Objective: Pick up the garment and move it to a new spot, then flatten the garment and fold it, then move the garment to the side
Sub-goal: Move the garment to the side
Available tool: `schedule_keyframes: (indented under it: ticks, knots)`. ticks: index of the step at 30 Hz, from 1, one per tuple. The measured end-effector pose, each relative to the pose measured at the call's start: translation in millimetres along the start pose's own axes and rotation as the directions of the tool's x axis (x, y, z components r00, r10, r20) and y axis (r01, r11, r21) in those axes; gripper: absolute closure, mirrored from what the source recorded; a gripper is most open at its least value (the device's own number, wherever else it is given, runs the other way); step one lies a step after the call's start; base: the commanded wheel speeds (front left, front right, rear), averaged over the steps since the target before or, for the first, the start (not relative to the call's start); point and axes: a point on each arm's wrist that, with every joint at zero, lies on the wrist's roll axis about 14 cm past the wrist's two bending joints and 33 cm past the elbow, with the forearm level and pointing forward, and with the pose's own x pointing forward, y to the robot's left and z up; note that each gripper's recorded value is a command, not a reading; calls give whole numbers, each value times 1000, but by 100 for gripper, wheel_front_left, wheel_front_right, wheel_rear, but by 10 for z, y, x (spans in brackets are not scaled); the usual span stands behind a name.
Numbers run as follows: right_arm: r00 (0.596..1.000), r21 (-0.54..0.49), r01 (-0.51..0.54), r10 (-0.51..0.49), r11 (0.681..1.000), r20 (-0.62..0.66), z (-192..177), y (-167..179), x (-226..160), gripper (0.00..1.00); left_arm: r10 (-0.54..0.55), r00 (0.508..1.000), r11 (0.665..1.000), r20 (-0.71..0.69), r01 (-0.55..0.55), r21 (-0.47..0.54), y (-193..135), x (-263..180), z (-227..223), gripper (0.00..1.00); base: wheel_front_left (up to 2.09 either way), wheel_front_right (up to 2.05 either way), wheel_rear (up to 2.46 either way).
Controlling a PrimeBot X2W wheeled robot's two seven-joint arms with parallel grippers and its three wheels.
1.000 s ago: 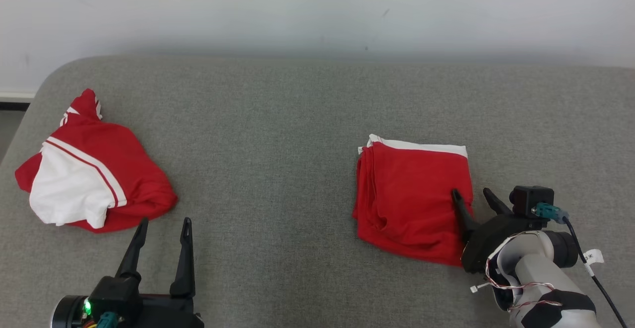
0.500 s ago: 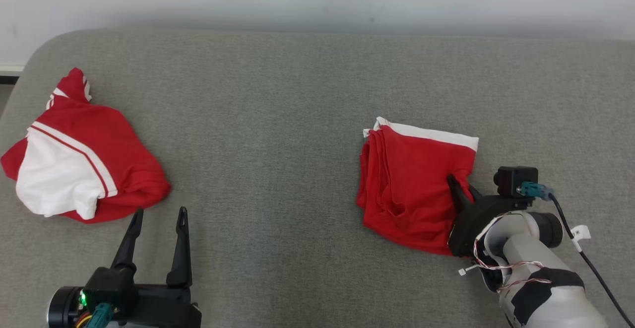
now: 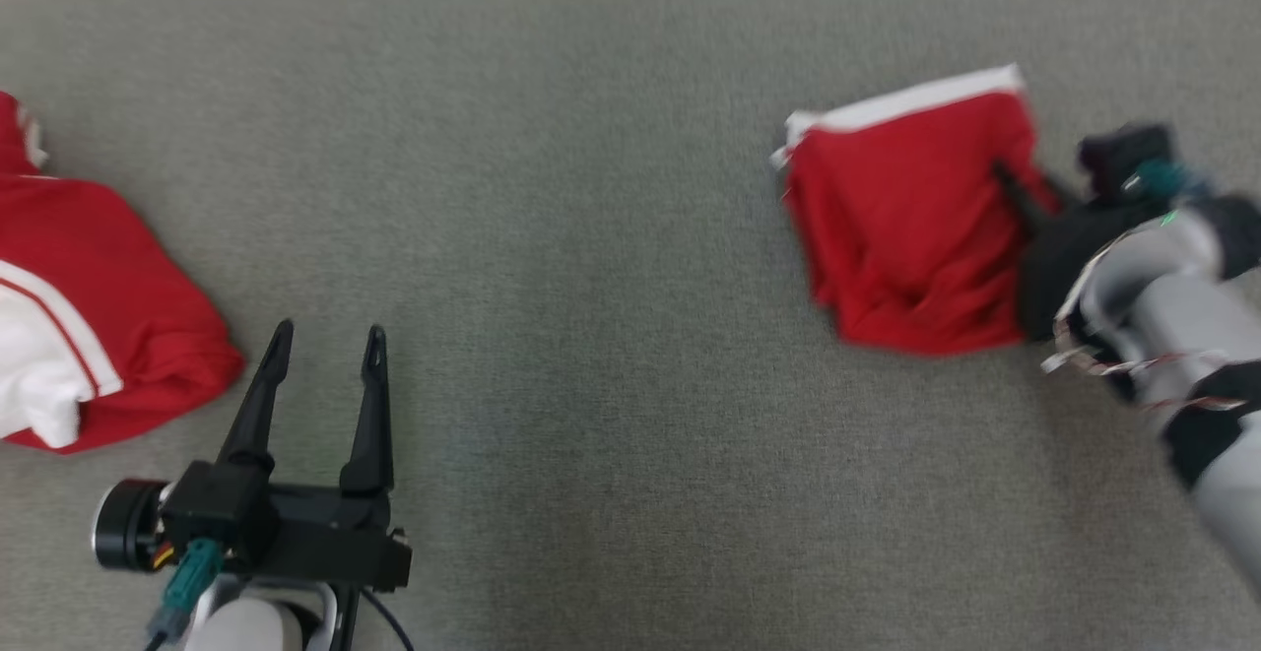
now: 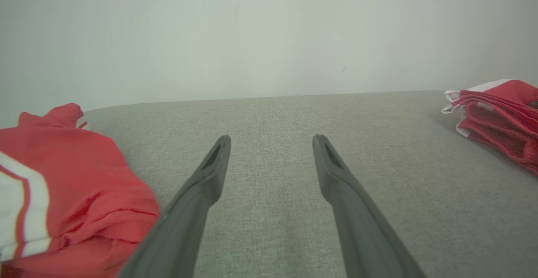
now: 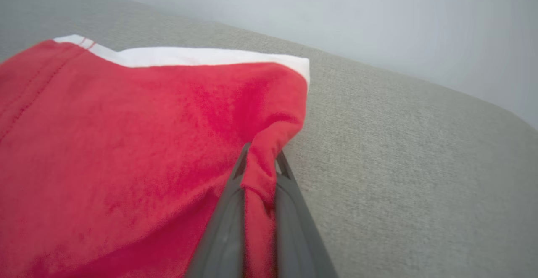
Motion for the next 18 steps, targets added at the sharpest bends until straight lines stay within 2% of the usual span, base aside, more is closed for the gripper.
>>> schedule_keyframes:
  ticks: [2, 3, 6, 13, 18]
  knots:
    - [999, -37, 35, -35, 999, -9, 34, -255, 20, 100, -27, 1000, 1000, -4, 27, -1, -70, 100, -46, 0, 0, 0, 0]
    - [997, -80, 74, -77, 994, -28, 17, -533, 13, 100, -50, 999, 999, -7, 50, -1, -119, 198, -95, 0, 0, 0, 0]
    - [990, -127, 122, -129, 984, -48, 0, -878, 5, 100, -84, 996, 996, -16, 84, 9, -169, 338, -187, 0, 0, 0, 0]
    - [967, -210, 218, -240, 953, -81, -8, -1531, -48, 100, -168, 986, 986, -6, 168, 25, -337, 623, -347, 0, 0, 0, 0]
    - [952, -256, 263, -293, 930, -87, 36, -1811, -112, 100, -230, 973, 973, -1, 230, 33, -483, 748, -472, 0, 0, 0, 0]
